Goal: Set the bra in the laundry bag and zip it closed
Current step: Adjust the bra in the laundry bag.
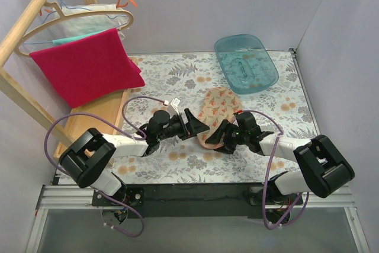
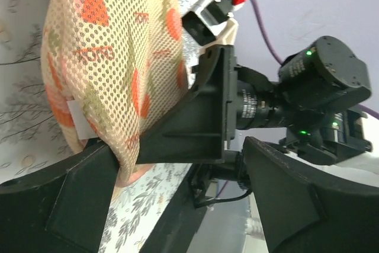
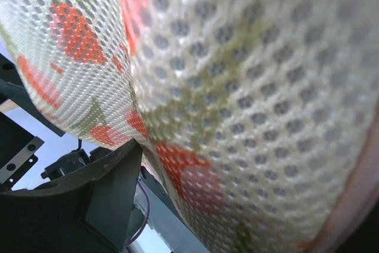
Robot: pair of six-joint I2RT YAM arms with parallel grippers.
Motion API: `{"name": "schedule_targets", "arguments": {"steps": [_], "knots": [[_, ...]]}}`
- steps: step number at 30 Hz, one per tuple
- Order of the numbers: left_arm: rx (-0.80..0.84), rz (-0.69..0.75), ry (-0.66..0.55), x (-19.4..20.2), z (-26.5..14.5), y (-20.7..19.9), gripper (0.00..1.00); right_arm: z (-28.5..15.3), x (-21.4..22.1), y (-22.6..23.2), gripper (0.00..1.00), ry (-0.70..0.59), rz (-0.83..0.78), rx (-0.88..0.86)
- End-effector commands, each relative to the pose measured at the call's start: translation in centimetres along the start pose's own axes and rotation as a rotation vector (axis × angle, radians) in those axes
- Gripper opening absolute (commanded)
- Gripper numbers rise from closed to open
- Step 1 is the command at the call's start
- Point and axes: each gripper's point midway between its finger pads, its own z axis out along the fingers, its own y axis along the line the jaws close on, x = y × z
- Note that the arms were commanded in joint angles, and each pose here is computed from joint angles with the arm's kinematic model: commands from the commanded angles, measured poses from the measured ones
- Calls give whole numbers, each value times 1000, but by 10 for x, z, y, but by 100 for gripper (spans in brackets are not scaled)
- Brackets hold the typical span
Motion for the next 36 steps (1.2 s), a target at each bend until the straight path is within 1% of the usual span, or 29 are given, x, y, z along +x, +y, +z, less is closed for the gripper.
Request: {"name": "schedule_targets", "arguments": {"steps": [1, 2, 4, 7, 8, 10, 11, 14, 20, 23, 24, 26, 27, 28, 30, 31, 34, 36], "knots": [[-138, 32, -14, 4, -13, 28, 83, 0, -8, -1, 70, -29, -12, 23], [-135, 17, -20, 5, -17, 27, 83, 0, -9, 1, 70, -32, -15, 20], [-157, 2, -29, 10, -24, 38, 83, 0, -9, 1, 69, -32, -16, 19], [-170, -2, -41, 10, -28, 41, 83, 0, -7, -2, 64, -24, -14, 22], [-171, 2, -43, 9, -29, 41, 83, 0, -7, -2, 60, -24, -14, 22], [-176, 2, -53, 8, -31, 42, 83, 0, -6, -4, 58, -20, -13, 23], [-173, 3, -60, 7, -31, 40, 82, 0, -5, -5, 54, -18, -11, 25], [-182, 0, -47, 9, -31, 42, 82, 0, -6, -4, 47, -20, -12, 21], [-185, -4, -37, 13, -32, 46, 80, 0, -7, -3, 40, -27, -12, 19], [-185, -2, -14, 19, -35, 47, 75, 0, -8, 1, 40, -30, -9, 6], [-210, -4, -3, 25, -38, 54, 73, 0, -10, 3, 40, -36, -12, -2], [-230, 22, -4, 27, -44, 57, 66, 1, -12, 7, 40, -38, -10, -7], [-271, 32, 15, 35, -48, 65, 64, 1, -13, 9, 40, -37, -9, -13], [-297, 48, 1, 34, -51, 69, 60, 1, -14, 11, 40, -40, -11, -20], [-339, 96, 8, 38, -59, 75, 58, 1, -17, 16, 40, -41, -13, -29], [-364, 115, -13, 34, -61, 78, 57, 1, -17, 19, 39, -39, -13, -35], [-400, 203, -5, 31, -64, 82, 55, 0, -18, 26, 39, -34, -17, -53], [-439, 261, -6, 30, -63, 90, 51, -2, -18, 31, 39, -36, -23, -67]]}}
